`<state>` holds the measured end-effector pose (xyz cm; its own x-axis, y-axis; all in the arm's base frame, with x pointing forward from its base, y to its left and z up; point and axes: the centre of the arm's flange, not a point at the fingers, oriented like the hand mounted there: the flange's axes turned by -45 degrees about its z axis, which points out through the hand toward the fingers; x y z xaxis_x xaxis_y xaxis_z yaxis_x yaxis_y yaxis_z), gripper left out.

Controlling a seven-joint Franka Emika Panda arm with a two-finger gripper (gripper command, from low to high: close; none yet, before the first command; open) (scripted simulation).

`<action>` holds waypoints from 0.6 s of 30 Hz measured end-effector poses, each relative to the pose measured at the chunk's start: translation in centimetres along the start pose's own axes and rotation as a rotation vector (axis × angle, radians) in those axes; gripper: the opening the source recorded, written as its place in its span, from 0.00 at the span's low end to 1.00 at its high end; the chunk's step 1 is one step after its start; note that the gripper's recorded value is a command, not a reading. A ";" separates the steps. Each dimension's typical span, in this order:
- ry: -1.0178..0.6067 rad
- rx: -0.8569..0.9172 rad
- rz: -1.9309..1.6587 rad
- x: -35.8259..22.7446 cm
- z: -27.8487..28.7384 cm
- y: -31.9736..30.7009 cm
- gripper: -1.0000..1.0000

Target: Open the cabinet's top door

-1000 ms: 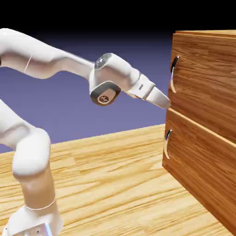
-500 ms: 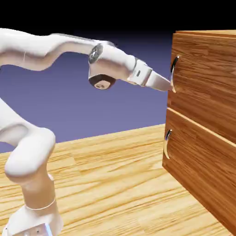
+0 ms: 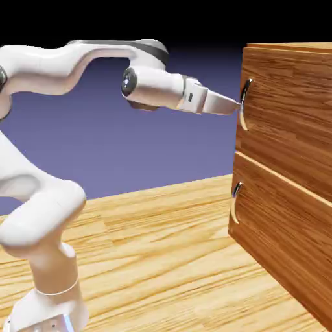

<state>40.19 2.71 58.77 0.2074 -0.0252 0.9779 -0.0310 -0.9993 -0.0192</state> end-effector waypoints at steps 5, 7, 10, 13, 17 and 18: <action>0.057 0.004 -0.007 -0.5 1.1 -1.9 0.50; 0.078 0.005 -0.009 -0.8 1.6 -2.7 0.50; 0.109 0.005 -0.013 -1.4 2.5 -4.0 0.50; 0.138 0.005 -0.016 -2.1 3.5 -5.2 0.50; 0.174 0.001 -0.018 -3.3 5.1 -7.0 0.50; 0.182 0.000 -0.019 -3.6 5.5 -7.4 0.50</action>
<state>45.04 10.03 54.27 0.0277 -0.0014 0.9996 -0.0289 -0.9996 -0.0006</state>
